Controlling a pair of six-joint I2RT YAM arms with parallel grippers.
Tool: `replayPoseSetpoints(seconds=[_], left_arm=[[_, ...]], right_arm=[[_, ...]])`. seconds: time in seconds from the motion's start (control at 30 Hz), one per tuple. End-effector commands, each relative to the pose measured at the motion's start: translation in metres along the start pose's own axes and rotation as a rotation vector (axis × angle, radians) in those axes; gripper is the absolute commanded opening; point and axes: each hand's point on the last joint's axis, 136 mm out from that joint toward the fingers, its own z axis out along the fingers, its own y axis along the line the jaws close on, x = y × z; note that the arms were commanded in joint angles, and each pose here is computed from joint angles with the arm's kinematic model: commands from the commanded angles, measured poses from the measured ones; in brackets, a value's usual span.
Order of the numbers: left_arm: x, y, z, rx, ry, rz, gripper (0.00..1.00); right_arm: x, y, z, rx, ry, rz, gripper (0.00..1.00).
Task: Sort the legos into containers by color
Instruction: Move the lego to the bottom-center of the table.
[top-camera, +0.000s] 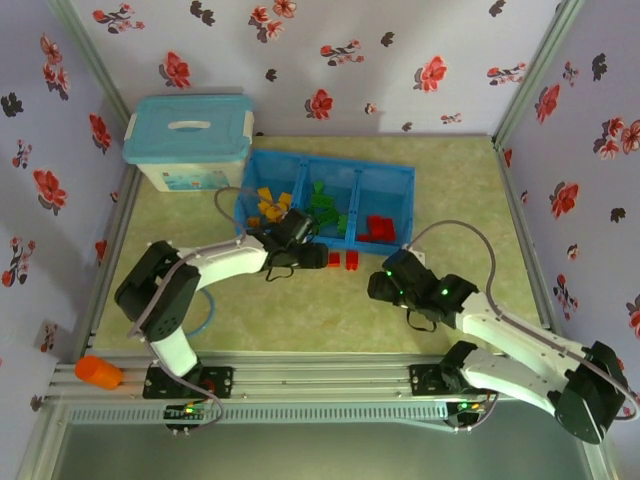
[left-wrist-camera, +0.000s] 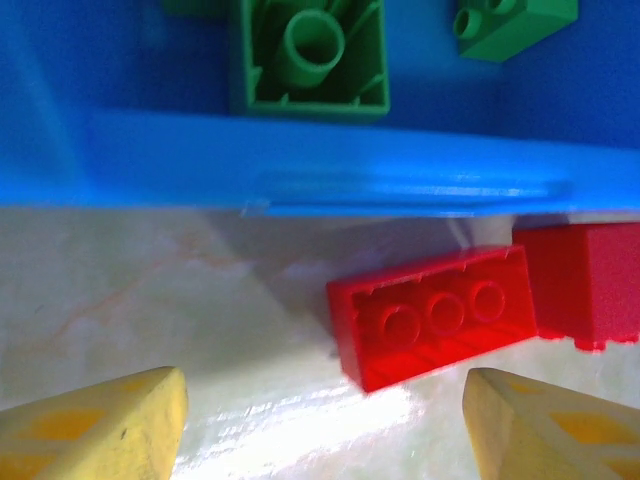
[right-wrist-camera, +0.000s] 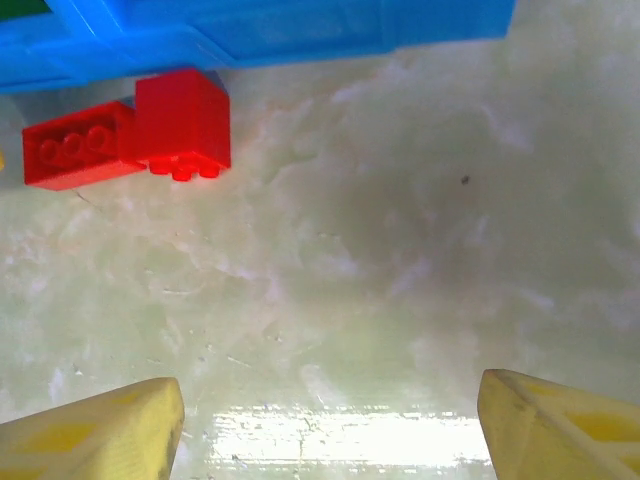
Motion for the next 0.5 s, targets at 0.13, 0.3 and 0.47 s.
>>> replayPoseSetpoints(seconds=[0.13, 0.3, 0.47], left_arm=[[-0.014, -0.008, 0.018, -0.001, 0.028, 0.043, 0.73], [-0.016, -0.008, 0.028, -0.016, 0.046, 0.055, 0.73], [-0.020, -0.007, 0.035, -0.024, 0.050, 0.054, 0.72]], right_arm=[[0.011, -0.012, -0.004, -0.049, -0.056, 0.115, 0.76], [0.018, -0.017, -0.006, -0.060, -0.059, 0.134, 0.76], [0.019, -0.018, -0.010, -0.062, -0.061, 0.130, 0.75]])
